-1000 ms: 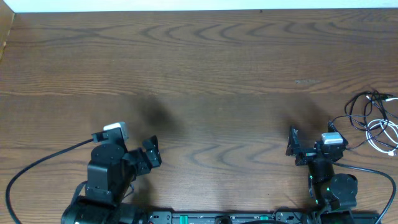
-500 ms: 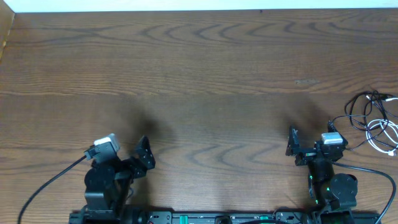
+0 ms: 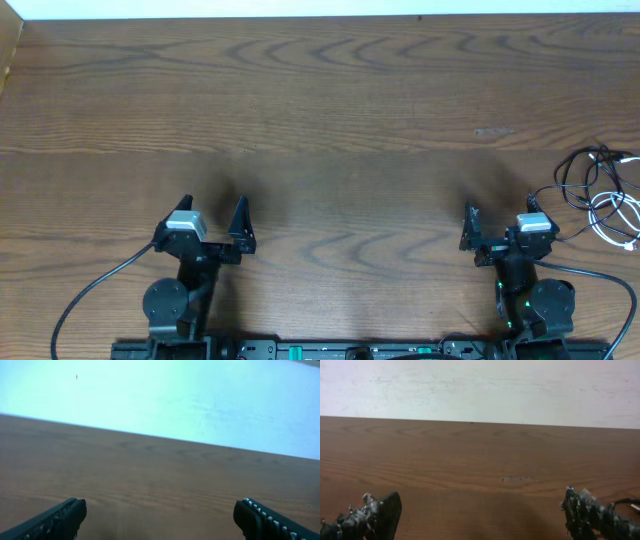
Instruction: Untangle cables
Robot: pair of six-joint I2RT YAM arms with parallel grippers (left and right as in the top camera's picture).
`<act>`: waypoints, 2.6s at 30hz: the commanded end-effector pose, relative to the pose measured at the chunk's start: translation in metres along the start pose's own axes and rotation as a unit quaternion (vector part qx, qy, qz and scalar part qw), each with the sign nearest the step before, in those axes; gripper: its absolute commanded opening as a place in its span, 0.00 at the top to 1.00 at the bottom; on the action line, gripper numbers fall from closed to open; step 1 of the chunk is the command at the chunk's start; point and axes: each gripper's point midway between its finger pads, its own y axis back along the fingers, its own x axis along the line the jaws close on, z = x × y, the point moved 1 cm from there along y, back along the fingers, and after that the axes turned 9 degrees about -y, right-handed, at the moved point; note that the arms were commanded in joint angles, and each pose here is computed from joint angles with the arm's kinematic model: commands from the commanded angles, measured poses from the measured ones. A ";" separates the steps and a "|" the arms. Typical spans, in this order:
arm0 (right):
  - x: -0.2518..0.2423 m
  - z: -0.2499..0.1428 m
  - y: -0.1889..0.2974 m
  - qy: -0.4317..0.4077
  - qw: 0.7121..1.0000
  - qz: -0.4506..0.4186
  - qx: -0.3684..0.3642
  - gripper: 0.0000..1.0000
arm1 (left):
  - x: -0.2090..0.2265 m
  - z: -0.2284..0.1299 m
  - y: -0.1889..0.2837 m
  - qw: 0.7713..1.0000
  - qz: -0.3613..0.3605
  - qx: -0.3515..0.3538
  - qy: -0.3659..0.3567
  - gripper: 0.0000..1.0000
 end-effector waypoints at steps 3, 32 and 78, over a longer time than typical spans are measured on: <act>0.002 0.000 0.000 -0.001 1.000 0.004 0.000 0.01 | 0.009 -0.004 -0.001 0.999 0.023 -0.030 -0.018 0.01; 0.002 0.000 0.000 -0.001 1.000 0.004 0.000 0.01 | 0.022 -0.050 -0.002 0.997 0.059 0.043 -0.009 0.02; 0.002 0.000 0.000 -0.001 1.000 0.004 0.000 0.01 | 0.022 -0.051 -0.002 0.997 0.059 0.044 -0.009 0.01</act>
